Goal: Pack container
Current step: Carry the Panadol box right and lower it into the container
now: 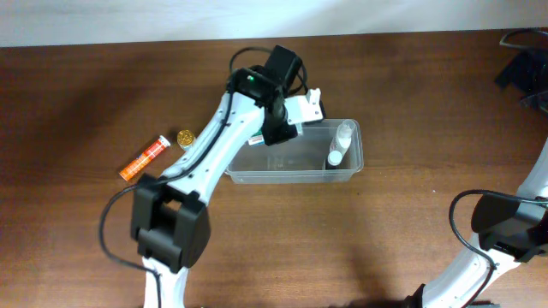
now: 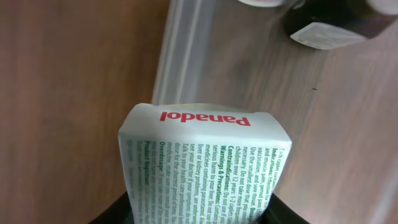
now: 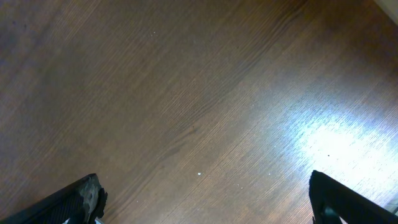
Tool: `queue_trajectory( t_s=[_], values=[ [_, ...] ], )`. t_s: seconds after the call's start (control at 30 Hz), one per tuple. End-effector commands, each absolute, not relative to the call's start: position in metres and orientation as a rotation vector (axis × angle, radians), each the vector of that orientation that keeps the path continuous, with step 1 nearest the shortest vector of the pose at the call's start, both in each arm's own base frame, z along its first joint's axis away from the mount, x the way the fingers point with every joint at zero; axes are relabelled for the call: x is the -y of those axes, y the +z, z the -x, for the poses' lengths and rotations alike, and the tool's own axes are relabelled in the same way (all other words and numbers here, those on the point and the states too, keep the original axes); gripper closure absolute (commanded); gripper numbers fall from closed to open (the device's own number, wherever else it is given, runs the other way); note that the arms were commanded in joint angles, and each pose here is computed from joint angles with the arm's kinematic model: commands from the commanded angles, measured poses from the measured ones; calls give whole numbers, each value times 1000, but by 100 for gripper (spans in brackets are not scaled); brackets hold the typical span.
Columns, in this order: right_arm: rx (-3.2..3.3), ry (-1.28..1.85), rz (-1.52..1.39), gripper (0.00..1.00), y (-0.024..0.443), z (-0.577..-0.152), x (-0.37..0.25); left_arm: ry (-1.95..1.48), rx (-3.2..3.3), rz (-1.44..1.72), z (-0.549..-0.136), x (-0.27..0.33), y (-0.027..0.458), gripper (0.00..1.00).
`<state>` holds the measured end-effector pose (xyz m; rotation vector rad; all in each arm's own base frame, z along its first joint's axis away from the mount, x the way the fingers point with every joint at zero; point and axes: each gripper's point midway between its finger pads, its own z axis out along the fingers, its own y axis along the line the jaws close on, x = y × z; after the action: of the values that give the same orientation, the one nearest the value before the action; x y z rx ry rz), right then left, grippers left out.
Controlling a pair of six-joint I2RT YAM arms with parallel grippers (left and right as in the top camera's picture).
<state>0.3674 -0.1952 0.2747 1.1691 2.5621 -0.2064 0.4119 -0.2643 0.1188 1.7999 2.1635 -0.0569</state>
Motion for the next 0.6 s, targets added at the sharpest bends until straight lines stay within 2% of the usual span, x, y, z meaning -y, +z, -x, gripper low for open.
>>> queue_trajectory(
  t_s=[0.0, 0.23, 0.4, 0.57],
  values=[
    [-2537, -230, -1159, 2, 286, -362, 197, -104, -2081, -1900, -409, 282, 105, 65],
    [-2537, -230, -1159, 2, 286, -362, 197, -95, -1959, -2021, -404, 302, 91, 65],
    [-2537, -230, -1159, 2, 286, -362, 197, -102, -1893, -2108, -397, 309, 81, 69],
    [-2537, -230, -1159, 2, 286, -362, 197, -113, -1918, -2128, -397, 309, 64, 67]
  ],
)
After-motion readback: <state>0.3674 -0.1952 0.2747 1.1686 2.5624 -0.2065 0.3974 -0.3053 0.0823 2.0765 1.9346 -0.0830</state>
